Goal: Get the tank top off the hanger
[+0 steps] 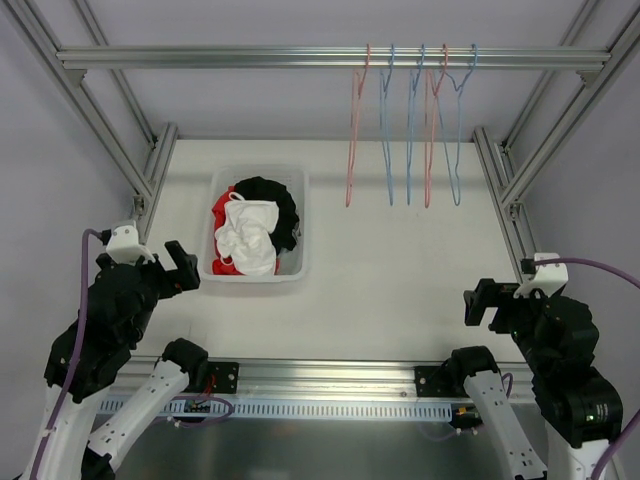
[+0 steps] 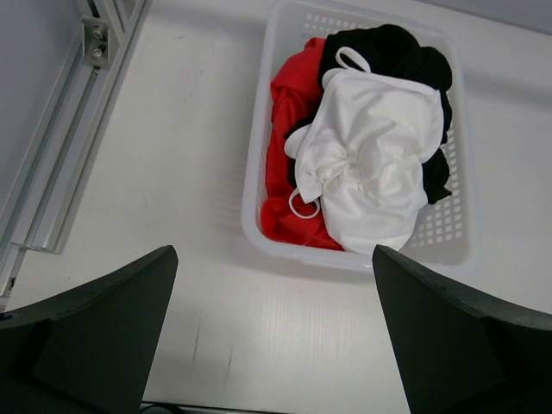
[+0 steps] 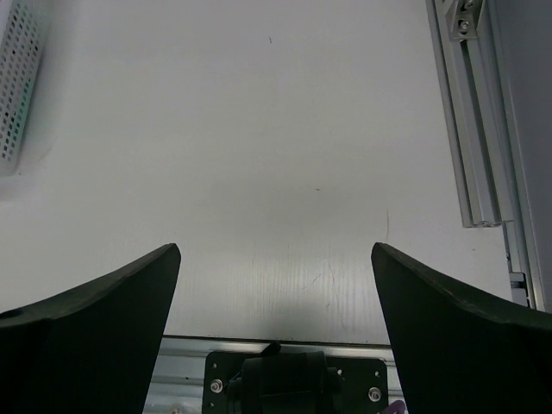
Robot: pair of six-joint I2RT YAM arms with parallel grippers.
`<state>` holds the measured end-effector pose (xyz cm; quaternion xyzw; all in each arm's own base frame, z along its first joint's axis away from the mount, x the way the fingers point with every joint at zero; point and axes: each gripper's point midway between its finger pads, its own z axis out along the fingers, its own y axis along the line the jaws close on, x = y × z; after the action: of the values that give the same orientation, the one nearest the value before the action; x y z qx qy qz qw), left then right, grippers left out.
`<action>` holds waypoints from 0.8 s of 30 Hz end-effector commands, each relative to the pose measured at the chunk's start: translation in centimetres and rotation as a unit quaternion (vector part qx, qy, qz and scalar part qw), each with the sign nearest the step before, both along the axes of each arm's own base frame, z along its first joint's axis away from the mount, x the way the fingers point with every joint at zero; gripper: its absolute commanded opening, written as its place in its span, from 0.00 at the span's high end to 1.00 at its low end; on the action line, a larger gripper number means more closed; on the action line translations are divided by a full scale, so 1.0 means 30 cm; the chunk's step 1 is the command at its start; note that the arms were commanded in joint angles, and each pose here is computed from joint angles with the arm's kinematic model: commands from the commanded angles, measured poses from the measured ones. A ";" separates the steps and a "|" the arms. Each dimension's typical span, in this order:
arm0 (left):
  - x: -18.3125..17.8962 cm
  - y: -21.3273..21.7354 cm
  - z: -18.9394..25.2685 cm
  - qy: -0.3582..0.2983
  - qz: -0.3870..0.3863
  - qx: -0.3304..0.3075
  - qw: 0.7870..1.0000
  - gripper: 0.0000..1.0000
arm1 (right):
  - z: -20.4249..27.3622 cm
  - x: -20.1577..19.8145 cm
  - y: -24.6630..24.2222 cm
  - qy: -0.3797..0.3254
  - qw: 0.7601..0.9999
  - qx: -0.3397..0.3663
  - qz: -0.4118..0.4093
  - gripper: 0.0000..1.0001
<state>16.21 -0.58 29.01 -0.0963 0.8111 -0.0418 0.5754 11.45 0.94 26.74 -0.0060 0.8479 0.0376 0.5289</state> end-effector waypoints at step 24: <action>-0.018 0.007 -0.116 0.042 -0.002 0.021 0.999 0.02 | 0.075 -0.005 -0.048 -0.038 0.999 -0.025 -0.020 0.01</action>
<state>15.54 -0.31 25.83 -0.0835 0.8321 -0.0245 0.5478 10.87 -0.58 27.78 -0.0024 0.8353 0.0029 0.5498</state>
